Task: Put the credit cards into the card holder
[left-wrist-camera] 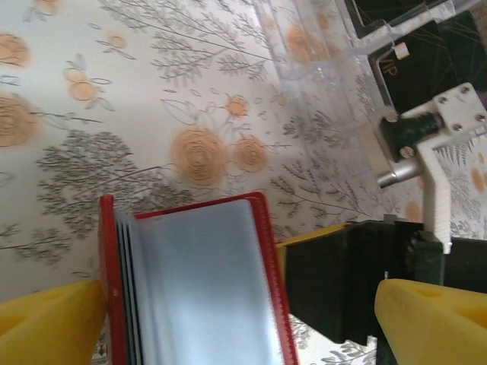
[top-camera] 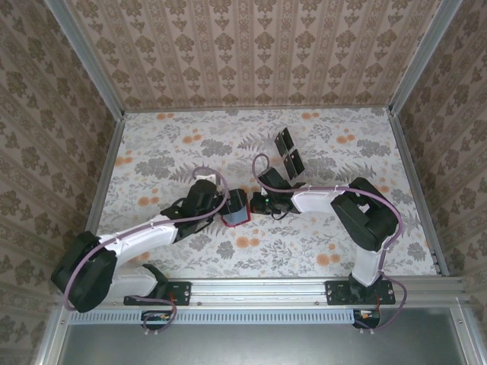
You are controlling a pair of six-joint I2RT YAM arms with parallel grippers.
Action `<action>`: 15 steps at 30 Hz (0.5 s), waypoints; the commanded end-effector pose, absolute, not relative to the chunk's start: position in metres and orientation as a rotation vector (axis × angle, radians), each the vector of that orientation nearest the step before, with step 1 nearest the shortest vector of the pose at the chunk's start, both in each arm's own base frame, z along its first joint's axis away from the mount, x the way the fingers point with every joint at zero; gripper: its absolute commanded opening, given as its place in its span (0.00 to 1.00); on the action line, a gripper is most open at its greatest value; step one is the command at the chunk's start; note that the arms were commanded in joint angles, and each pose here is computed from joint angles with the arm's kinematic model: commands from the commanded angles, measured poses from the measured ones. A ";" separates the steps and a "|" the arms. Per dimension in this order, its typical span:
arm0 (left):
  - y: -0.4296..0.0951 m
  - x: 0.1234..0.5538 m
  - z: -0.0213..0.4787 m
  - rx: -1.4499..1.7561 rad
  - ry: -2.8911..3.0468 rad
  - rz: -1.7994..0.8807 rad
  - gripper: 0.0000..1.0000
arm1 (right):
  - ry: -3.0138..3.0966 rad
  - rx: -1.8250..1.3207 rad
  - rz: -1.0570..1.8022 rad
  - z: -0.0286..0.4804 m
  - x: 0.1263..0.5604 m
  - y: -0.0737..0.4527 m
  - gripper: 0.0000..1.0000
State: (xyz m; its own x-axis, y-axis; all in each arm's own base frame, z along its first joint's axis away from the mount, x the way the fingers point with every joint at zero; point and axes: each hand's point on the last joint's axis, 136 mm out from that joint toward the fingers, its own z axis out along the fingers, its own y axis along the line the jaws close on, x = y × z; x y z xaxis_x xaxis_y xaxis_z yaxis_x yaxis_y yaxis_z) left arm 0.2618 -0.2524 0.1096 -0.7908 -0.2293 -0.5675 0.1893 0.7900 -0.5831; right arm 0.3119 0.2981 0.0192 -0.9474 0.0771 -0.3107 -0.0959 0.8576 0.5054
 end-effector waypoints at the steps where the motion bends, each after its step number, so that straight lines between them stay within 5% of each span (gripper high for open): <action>1: -0.275 0.266 0.126 -0.016 2.291 -0.923 1.00 | 2.727 0.007 0.758 0.020 0.312 0.293 0.00; 5: -0.291 0.265 0.123 0.011 2.299 -0.942 1.00 | 2.704 0.043 0.751 0.030 0.319 0.281 0.03; 10: -0.304 0.263 0.111 0.022 2.323 -0.938 1.00 | 2.664 0.137 0.730 0.047 0.327 0.249 0.35; 15: -0.304 0.260 0.089 0.002 2.362 -0.899 1.00 | 2.639 0.195 0.700 0.060 0.326 0.220 0.38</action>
State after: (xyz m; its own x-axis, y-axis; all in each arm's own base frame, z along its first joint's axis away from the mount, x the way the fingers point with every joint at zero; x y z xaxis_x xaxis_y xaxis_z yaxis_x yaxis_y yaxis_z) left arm 0.2558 -0.2995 0.0879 -0.8259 -0.1690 -0.5379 0.2242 0.7769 -0.5883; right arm 0.3353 0.2364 0.0583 -0.9094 0.2294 -0.3469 0.0112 0.8473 0.5310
